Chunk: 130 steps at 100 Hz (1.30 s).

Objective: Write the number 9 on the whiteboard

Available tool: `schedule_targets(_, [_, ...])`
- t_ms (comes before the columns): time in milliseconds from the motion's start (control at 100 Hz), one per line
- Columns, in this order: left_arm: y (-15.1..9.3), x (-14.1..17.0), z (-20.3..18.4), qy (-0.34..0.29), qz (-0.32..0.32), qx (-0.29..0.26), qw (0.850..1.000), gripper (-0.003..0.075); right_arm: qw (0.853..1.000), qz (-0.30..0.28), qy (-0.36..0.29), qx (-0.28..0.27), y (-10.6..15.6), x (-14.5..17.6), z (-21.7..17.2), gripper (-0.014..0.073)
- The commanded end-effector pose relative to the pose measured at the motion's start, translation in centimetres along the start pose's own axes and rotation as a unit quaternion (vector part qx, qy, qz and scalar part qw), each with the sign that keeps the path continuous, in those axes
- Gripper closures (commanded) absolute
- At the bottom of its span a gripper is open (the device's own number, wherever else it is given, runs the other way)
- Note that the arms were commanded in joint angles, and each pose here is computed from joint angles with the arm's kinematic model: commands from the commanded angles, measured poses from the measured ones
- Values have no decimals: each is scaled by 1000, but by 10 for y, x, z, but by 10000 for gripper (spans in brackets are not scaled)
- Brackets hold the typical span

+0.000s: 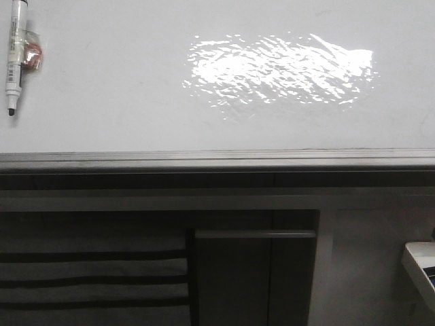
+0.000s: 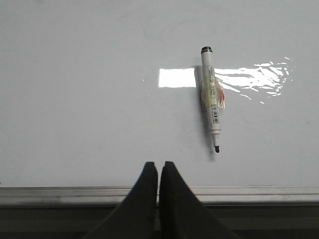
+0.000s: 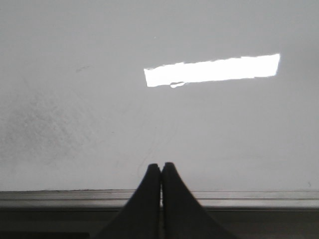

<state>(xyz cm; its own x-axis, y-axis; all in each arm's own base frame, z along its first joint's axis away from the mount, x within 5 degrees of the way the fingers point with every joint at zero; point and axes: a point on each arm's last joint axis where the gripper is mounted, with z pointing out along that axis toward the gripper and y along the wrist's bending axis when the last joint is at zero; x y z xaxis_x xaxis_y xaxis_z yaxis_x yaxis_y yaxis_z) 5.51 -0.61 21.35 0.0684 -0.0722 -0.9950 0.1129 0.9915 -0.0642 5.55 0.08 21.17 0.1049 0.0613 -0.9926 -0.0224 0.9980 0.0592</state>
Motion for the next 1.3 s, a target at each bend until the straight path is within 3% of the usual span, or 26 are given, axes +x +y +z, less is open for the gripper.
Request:
schedule_targets(0, [0,-8,-3,-58,-18,-1,998,741,998,-2,-59,8,-1,-13,-2,667])
schedule_targets(130, [-2,-38,-7,-94,-29,3,995,741,998,-2,-65,1,2,-42,-4,667])
schedule_targets(260, [-5,-77,-11,-93,-29,10,995,741,999,-22,-24,-7,6,-76,-1,667])
schedule_targets(540, [-12,-127,14,34,-18,16,999,741,991,-67,117,-6,9,-125,29,667])
schedule_targets(750, [-11,-124,33,72,-19,13,997,741,985,-65,162,-7,8,-122,48,667])
schedule_targets(1290, [-11,-123,39,78,-12,10,997,741,984,-59,166,-9,9,-120,50,667])
